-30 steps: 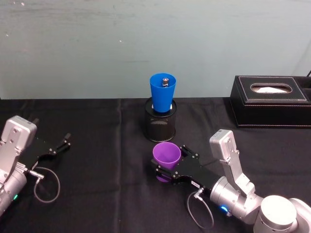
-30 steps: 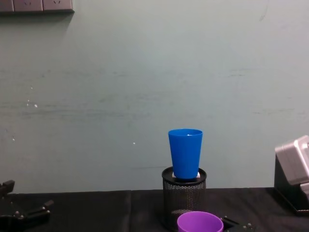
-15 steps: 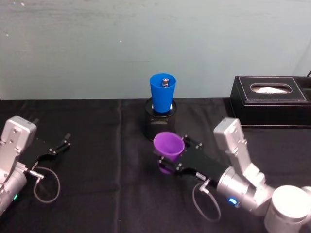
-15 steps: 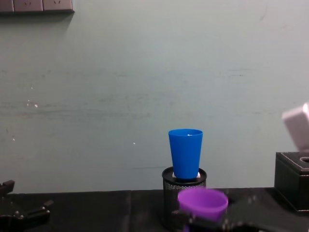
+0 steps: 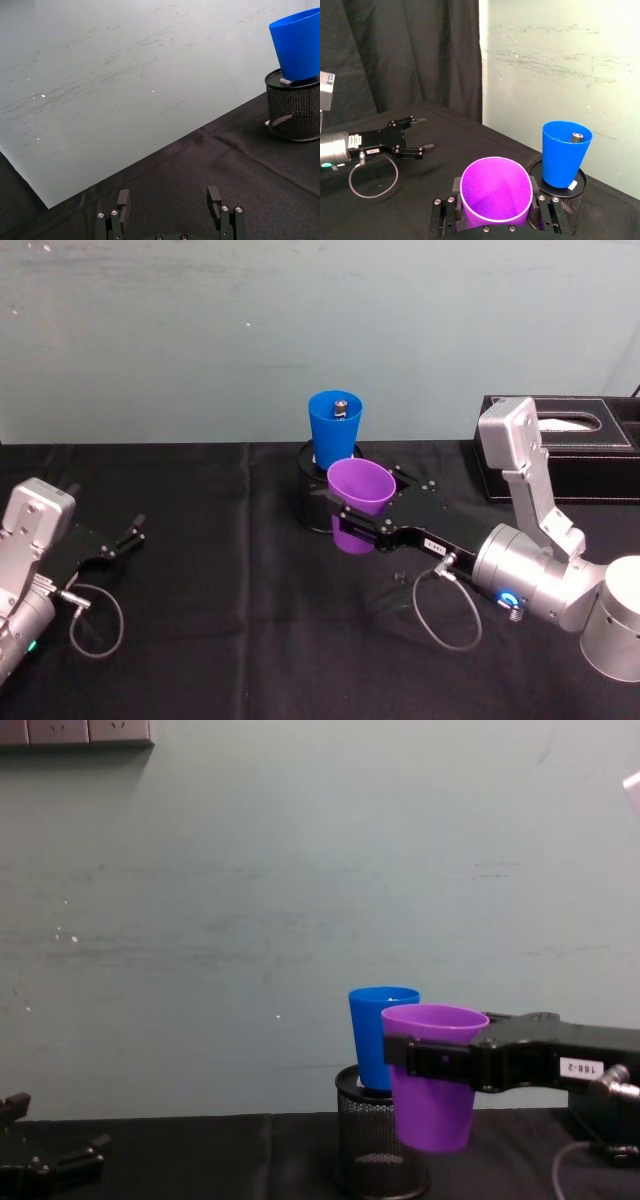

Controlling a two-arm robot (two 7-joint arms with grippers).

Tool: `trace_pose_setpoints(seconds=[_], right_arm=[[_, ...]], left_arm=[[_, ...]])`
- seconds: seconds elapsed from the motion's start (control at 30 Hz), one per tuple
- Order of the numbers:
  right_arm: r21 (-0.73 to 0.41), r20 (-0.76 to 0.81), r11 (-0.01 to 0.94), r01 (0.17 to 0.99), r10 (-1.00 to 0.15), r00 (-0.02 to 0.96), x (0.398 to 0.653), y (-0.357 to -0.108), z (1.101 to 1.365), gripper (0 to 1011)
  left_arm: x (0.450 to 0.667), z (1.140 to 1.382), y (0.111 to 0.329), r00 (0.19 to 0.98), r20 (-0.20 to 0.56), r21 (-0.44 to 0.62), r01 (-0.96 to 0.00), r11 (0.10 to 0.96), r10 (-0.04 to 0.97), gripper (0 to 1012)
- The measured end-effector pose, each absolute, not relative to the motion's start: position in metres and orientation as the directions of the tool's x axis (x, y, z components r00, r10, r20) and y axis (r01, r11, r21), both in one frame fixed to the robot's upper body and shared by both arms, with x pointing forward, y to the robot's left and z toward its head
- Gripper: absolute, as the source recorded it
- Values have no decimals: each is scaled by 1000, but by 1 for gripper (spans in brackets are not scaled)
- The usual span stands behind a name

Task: Pick up one cup with a gripper and tap it against the other cup.

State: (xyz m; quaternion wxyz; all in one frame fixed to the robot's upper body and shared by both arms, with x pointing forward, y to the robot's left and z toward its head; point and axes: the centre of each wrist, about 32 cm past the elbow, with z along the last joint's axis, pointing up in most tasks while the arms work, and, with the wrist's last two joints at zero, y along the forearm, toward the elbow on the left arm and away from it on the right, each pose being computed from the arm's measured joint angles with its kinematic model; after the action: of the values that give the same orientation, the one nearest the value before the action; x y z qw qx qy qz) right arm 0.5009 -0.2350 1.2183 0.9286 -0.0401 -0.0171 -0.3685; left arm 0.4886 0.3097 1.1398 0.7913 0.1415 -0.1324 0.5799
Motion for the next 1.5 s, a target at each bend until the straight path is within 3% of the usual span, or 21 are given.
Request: trace_pose_setpoints(seconds=[1.5], right_arm=[[-87, 69, 725, 683, -680, 730, 501, -234, 1226, 735]], left_arm=[[489, 1140, 310, 292, 374, 70, -955, 287, 880, 1000]])
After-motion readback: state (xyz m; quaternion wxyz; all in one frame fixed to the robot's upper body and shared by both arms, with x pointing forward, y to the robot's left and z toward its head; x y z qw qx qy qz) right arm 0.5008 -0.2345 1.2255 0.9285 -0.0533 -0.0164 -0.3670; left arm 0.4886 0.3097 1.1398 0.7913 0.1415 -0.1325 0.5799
